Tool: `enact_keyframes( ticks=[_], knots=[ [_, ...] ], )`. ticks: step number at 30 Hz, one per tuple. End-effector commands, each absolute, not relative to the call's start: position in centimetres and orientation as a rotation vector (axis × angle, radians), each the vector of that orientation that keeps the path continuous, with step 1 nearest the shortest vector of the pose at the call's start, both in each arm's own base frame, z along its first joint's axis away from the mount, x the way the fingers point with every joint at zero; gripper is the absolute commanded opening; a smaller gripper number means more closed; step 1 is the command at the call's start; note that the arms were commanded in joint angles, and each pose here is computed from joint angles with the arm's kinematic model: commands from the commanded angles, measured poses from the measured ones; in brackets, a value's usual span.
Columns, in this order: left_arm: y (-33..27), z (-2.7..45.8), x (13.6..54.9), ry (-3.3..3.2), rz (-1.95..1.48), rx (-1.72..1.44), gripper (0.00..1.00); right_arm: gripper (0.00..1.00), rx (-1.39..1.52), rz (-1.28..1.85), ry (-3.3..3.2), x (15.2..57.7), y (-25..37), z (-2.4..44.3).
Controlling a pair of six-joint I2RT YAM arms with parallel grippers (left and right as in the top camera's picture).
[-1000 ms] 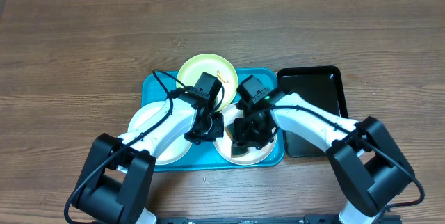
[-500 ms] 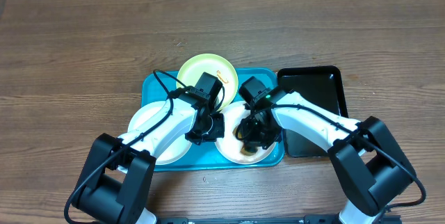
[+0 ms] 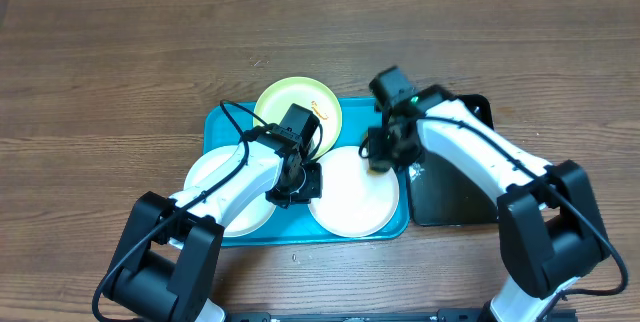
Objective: Clean dirty plates on tray and stack at the side
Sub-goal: 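Return the sponge to the black tray and release it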
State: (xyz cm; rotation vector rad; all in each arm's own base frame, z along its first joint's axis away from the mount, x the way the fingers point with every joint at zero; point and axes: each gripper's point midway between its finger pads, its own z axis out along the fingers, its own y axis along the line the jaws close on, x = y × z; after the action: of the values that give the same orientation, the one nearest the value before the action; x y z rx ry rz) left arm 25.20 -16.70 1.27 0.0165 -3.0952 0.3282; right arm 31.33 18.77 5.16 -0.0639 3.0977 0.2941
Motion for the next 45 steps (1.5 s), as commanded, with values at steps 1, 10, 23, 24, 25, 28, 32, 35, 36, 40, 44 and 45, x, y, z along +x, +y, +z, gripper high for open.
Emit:
enact_keyframes(
  ticks=[1,10,23,24,25,28,32,35,36,40,44,45],
  knots=[
    [-16.8,1.2,25.3,-3.097,0.312,-0.038,0.06,0.04,-0.134,0.294,3.046,33.5,18.2,8.1],
    [-16.8,1.2,25.4,-3.098,0.313,-0.038,0.1,0.04,0.154,0.014,3.113,34.0,9.0,8.1],
    [-17.0,1.2,25.3,-3.095,0.328,-0.039,0.13,0.04,0.297,-0.187,3.173,30.5,3.4,1.8],
    [-17.0,1.2,25.4,-3.096,0.328,-0.039,0.15,0.04,0.297,-0.185,3.171,30.5,3.4,1.8],
    [-17.0,1.2,25.4,-3.096,0.328,-0.038,0.18,0.07,0.297,-0.183,3.166,30.7,3.4,1.8],
    [-17.0,1.2,25.4,-3.099,0.331,-0.038,0.21,0.24,0.3,-0.183,3.144,31.5,3.4,2.4],
    [-17.0,1.2,25.4,-3.098,0.331,-0.039,0.29,0.63,0.318,-0.176,3.126,32.3,3.1,3.2],
    [-17.0,1.2,25.4,-3.098,0.331,-0.039,0.3,0.66,0.332,-0.171,3.118,32.9,2.9,4.4],
    [-17.0,1.2,25.4,-3.099,0.331,-0.038,0.3,0.66,0.336,-0.164,3.115,33.1,2.9,4.9],
    [-17.0,1.2,25.5,-3.102,0.329,-0.039,0.29,0.62,0.373,-0.039,3.085,34.8,3.5,7.1],
    [-16.9,1.2,25.7,-3.114,0.314,-0.039,0.26,0.62,0.422,0.06,3.055,35.9,3.4,8.3],
    [-16.8,1.2,25.7,-3.114,0.313,-0.039,0.24,0.63,0.434,0.068,3.053,36.0,3.2,8.3]
  ],
)
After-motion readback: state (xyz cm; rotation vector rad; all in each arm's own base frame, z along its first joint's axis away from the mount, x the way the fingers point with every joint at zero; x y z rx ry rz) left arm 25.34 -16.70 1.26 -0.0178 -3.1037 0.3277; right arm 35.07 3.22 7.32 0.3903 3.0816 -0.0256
